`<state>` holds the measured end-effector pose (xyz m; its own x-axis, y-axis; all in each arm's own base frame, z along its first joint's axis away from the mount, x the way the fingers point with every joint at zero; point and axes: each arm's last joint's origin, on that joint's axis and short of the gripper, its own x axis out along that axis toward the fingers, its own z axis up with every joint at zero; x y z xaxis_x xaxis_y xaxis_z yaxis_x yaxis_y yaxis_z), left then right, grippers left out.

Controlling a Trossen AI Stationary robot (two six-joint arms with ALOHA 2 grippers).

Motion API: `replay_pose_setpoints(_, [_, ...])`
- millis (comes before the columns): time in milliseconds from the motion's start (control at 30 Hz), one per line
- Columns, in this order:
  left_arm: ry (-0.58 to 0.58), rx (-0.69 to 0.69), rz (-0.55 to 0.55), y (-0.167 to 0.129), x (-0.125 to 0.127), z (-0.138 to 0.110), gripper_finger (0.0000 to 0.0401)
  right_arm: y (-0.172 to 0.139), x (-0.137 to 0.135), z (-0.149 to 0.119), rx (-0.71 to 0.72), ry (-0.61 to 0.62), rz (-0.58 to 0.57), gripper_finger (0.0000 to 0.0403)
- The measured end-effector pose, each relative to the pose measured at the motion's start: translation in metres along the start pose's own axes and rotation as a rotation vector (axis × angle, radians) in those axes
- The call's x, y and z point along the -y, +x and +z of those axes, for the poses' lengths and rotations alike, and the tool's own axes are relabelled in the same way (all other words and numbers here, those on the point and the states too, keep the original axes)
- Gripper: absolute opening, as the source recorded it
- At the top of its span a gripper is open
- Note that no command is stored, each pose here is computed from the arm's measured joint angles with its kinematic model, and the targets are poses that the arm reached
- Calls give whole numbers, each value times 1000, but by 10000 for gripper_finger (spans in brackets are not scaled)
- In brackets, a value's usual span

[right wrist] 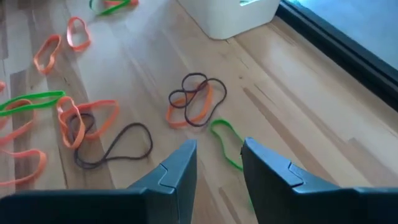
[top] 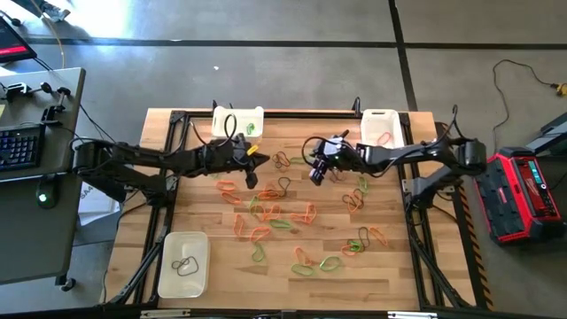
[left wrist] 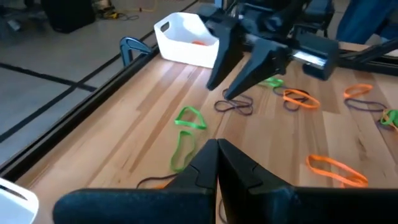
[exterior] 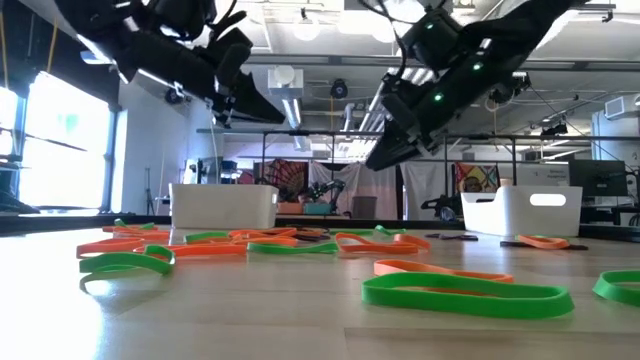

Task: Sort rubber bands into baskets
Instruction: Put the purple rubber band into the bottom left white bin

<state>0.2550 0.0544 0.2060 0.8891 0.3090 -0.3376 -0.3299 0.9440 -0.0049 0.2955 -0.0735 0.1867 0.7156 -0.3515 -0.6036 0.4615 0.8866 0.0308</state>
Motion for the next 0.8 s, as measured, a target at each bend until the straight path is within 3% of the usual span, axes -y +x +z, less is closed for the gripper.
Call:
replay_pose_setpoints(133, [-31, 15, -2, -2, -1, -10, 0, 20, -1, 6, -26, -12, -8, 118])
replay_pose_setpoints(300, [-48, 15, -3, -4, -1, -18, 0, 44, -8, 15, -65, -30, 64, 118])
replay_pose_setpoints(600, [-50, 0, 1, -4, -1, -23, 0, 73, -35, 8, -126, -294, 200, 118])
replay_pose_setpoints(800, [-50, -1, 1, -4, -1, -23, 0, 96, -36, 3, -158, -343, 192, 118])
